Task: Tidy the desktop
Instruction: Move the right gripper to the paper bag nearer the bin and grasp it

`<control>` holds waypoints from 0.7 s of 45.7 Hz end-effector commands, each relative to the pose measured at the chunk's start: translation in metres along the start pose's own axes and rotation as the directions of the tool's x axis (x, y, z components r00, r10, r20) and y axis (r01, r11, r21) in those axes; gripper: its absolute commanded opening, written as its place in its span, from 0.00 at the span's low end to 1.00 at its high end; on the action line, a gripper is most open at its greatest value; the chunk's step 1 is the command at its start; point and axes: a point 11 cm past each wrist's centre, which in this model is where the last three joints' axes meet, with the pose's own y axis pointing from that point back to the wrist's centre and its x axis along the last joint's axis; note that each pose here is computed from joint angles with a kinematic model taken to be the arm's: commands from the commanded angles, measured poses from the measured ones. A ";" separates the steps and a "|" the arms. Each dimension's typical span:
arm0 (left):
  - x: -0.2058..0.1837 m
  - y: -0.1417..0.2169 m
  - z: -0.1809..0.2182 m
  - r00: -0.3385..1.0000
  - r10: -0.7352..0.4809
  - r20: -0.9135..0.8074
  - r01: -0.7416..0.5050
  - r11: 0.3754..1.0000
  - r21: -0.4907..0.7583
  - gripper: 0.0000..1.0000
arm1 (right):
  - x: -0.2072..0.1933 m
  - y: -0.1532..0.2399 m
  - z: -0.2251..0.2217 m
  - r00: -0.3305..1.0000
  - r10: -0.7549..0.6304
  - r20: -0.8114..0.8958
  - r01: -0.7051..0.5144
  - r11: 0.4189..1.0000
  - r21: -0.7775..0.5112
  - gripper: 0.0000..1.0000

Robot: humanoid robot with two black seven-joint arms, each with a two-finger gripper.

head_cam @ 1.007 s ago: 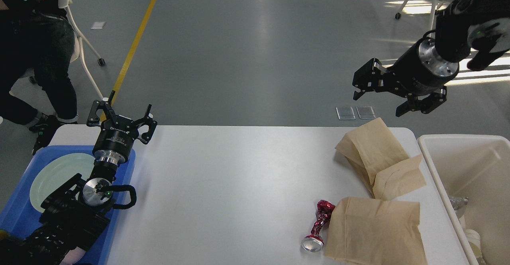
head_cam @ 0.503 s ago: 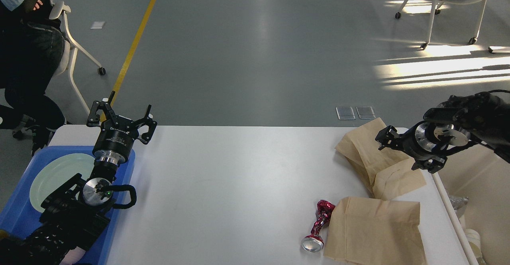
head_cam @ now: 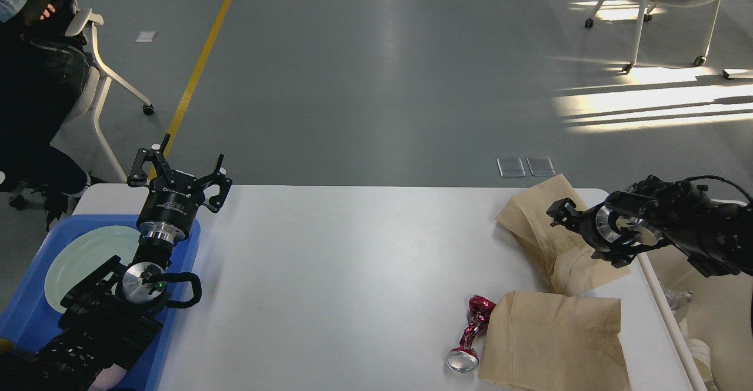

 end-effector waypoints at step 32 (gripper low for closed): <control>0.000 0.000 0.000 1.000 0.000 0.000 0.000 1.000 -0.001 0.96 | -0.032 -0.027 0.020 0.988 0.063 0.138 -0.060 0.998 -0.025 0.00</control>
